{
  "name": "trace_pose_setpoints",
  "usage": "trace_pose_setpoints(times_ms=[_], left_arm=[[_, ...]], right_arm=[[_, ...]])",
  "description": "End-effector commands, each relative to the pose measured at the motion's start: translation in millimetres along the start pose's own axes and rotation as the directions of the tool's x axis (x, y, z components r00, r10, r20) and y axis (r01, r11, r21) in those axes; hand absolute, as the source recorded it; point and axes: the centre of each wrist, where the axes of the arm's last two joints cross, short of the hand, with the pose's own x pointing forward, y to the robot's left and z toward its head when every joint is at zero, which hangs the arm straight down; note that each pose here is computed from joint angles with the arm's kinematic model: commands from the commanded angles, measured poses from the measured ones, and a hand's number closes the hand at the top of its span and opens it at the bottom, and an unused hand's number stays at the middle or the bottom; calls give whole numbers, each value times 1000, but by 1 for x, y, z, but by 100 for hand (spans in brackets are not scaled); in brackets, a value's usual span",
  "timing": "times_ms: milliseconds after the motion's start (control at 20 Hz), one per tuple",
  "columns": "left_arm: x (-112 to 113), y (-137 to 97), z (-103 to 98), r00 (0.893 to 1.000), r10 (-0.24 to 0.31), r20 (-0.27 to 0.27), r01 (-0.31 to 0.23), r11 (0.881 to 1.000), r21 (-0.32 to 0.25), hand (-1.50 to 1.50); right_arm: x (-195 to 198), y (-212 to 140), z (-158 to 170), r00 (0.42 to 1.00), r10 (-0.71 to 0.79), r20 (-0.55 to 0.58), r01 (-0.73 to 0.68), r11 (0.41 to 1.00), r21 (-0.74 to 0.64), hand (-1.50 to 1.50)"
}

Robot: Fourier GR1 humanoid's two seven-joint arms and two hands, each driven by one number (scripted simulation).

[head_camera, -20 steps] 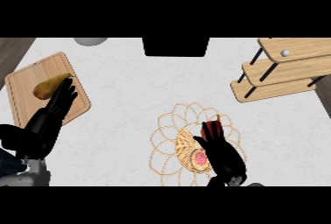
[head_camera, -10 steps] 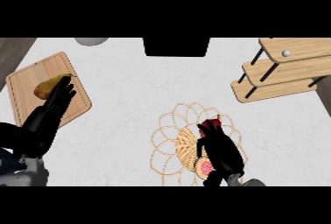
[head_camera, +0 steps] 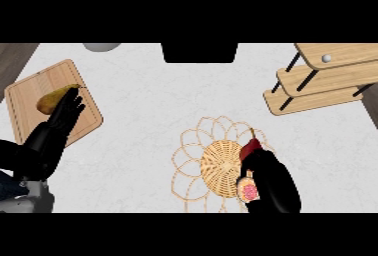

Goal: Pick the cupcake from the placemat and place it in the tiered shelf

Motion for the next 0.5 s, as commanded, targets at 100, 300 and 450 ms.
trace_pose_setpoints(times_ms=[100,300,450], left_arm=[[-2,-10,1,1000,-3,-5,3,1000,-6,0],[2,6,1,1000,0,2,0,1000,6,0],[-7,-8,10,1000,1,-11,-1,1000,-16,0]], right_arm=[[10,-34,41,982,-186,-22,181,971,-156,150],[11,-87,57,969,-246,39,246,918,-311,150],[23,-107,73,964,-257,75,264,867,-422,150]])
